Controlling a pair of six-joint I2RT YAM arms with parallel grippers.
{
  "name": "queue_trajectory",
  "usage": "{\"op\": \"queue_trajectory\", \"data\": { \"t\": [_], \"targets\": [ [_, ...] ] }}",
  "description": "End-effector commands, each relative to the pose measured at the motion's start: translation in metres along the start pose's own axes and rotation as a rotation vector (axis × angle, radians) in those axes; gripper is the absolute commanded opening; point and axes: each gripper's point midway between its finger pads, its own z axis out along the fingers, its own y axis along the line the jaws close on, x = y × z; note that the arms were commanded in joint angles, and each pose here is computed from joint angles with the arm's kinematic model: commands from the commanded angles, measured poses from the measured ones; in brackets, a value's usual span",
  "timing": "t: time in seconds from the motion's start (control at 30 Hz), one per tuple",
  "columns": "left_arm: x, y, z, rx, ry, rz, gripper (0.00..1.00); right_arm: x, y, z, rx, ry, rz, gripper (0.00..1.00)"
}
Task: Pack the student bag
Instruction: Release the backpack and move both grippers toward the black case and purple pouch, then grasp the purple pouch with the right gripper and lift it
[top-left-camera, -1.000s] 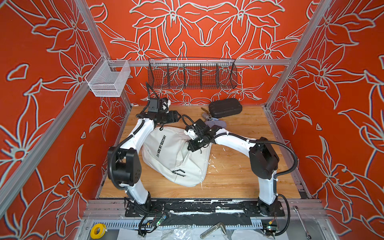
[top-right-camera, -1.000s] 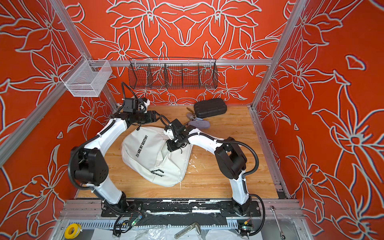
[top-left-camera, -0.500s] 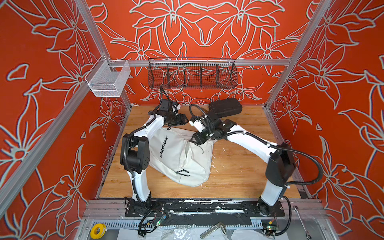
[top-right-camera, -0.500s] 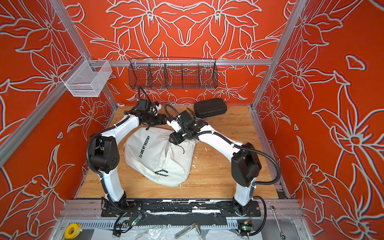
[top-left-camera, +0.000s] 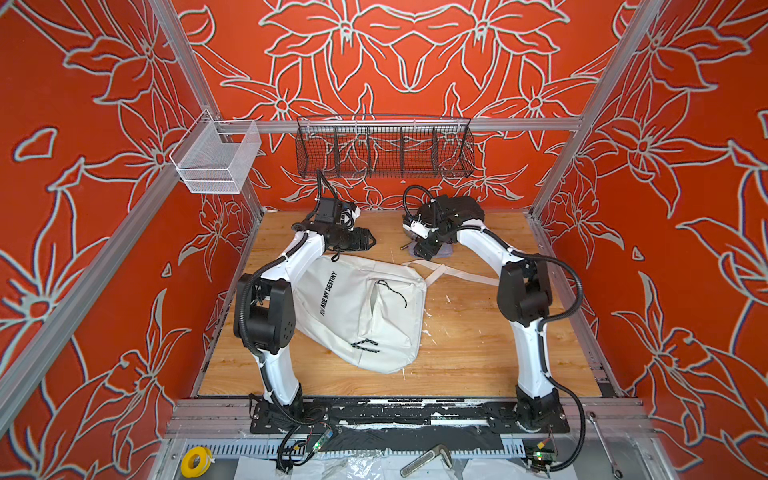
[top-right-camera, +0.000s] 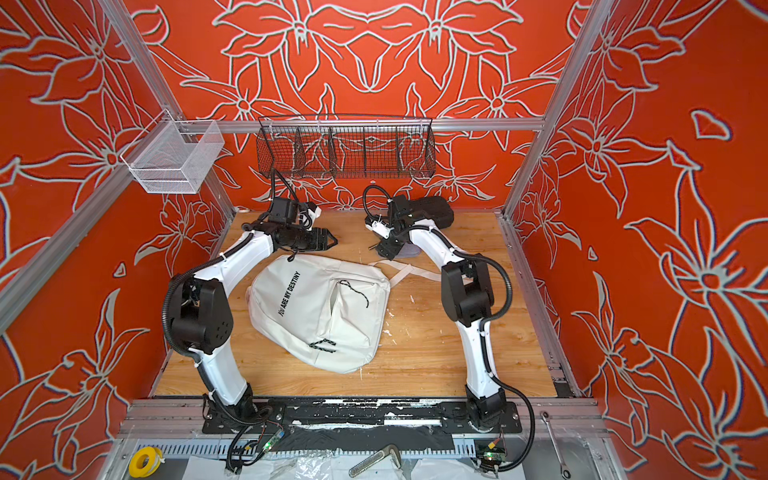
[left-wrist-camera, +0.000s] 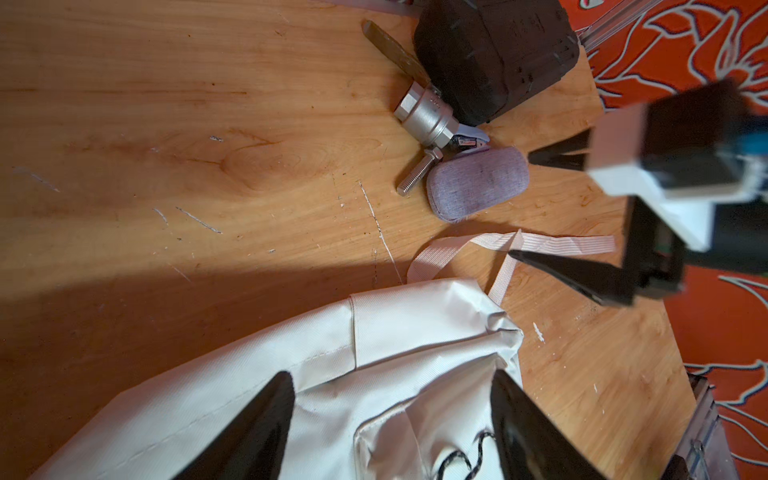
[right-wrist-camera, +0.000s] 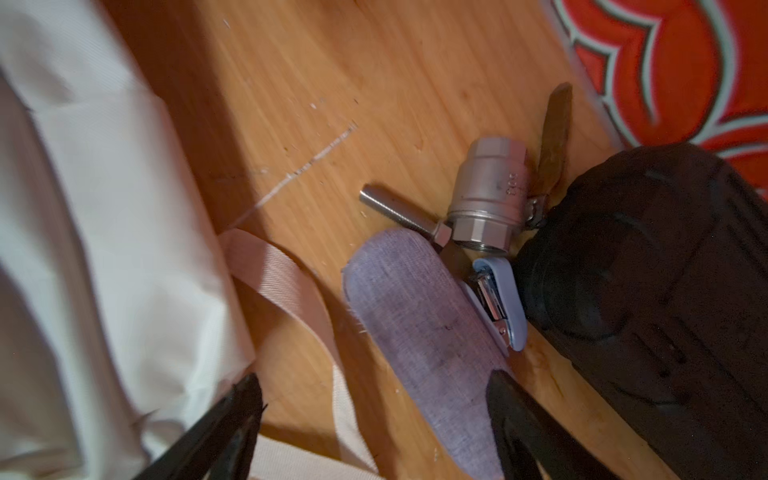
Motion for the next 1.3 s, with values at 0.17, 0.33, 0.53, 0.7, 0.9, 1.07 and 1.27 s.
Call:
{"op": "queue_trajectory", "data": {
  "t": [0.17,0.33,0.53,0.7,0.9,1.07,1.27],
  "targets": [
    [0.006,-0.002,-0.017,-0.028,0.003,0.054,0.75,0.016,-0.026,0.017,-0.004,0.072,-0.075,0.88],
    [0.005,0.000,-0.017,-0.040,0.006,0.067,0.75,0.028,-0.029,0.028,-0.047,0.090,-0.064,0.88],
    [0.005,0.004,-0.013,-0.048,0.029,0.068,0.75,0.049,-0.030,0.036,-0.078,0.143,-0.043,0.88],
    [0.004,0.005,-0.007,-0.045,0.036,0.055,0.76,0.062,-0.030,0.044,-0.097,0.174,-0.041,0.88],
    [0.004,0.005,-0.003,-0.034,0.042,0.032,0.75,0.077,-0.018,0.047,-0.149,0.232,-0.020,0.81],
    [0.005,0.005,-0.002,-0.028,0.042,0.018,0.75,0.078,0.002,0.025,-0.213,0.220,0.003,0.74],
    [0.006,0.004,0.000,-0.017,0.038,-0.009,0.75,0.100,-0.007,0.030,-0.124,0.295,-0.004,0.73]
  ]
}}
